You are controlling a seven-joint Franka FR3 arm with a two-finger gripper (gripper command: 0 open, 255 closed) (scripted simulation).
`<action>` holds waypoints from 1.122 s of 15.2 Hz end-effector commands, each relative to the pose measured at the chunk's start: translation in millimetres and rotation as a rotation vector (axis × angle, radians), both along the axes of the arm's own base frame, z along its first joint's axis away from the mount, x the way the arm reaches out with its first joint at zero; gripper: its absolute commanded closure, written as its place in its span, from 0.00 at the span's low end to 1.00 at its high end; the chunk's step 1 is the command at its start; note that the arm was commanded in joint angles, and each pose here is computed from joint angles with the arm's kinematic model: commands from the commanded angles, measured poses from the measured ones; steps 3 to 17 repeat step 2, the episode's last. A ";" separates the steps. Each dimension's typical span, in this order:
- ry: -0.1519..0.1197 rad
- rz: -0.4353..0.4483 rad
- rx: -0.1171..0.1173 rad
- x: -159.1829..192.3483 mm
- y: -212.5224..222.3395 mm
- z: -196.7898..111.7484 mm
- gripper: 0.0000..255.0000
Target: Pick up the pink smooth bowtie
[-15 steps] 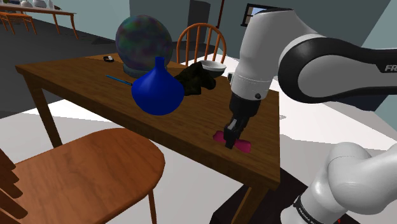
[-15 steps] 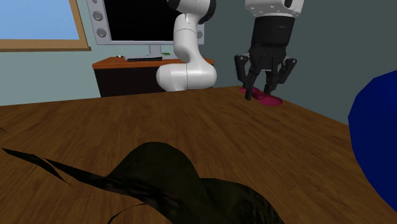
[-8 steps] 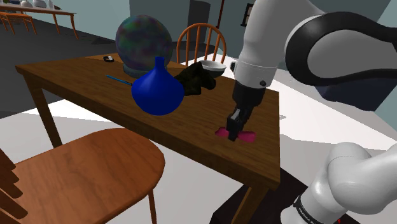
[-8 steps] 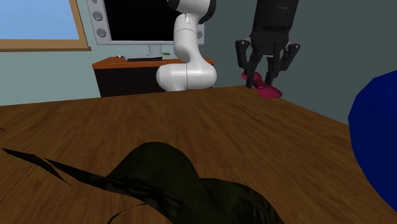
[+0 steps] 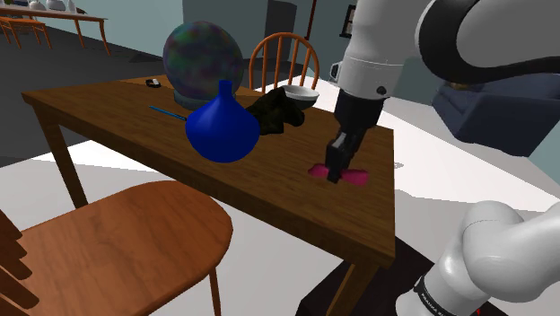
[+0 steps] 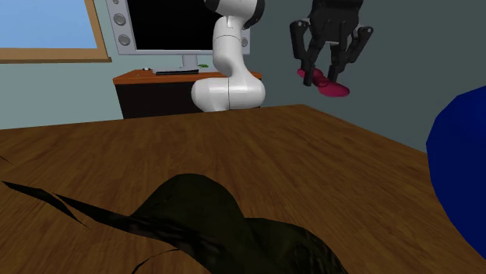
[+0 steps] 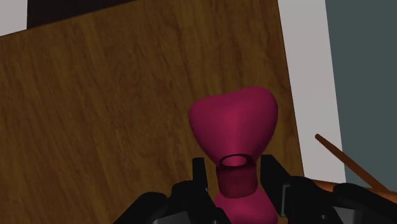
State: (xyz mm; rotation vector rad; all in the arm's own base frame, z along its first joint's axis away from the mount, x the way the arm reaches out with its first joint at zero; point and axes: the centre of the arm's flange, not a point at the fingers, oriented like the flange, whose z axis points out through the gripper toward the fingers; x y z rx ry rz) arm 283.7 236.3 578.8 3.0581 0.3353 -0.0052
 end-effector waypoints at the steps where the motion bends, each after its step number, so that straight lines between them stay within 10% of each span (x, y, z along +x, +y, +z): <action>1: 0.000 0.000 0.000 -0.3 1.0 7.0 1.00; 17: 0.000 0.000 0.000 -0.3 1.1 7.0 1.00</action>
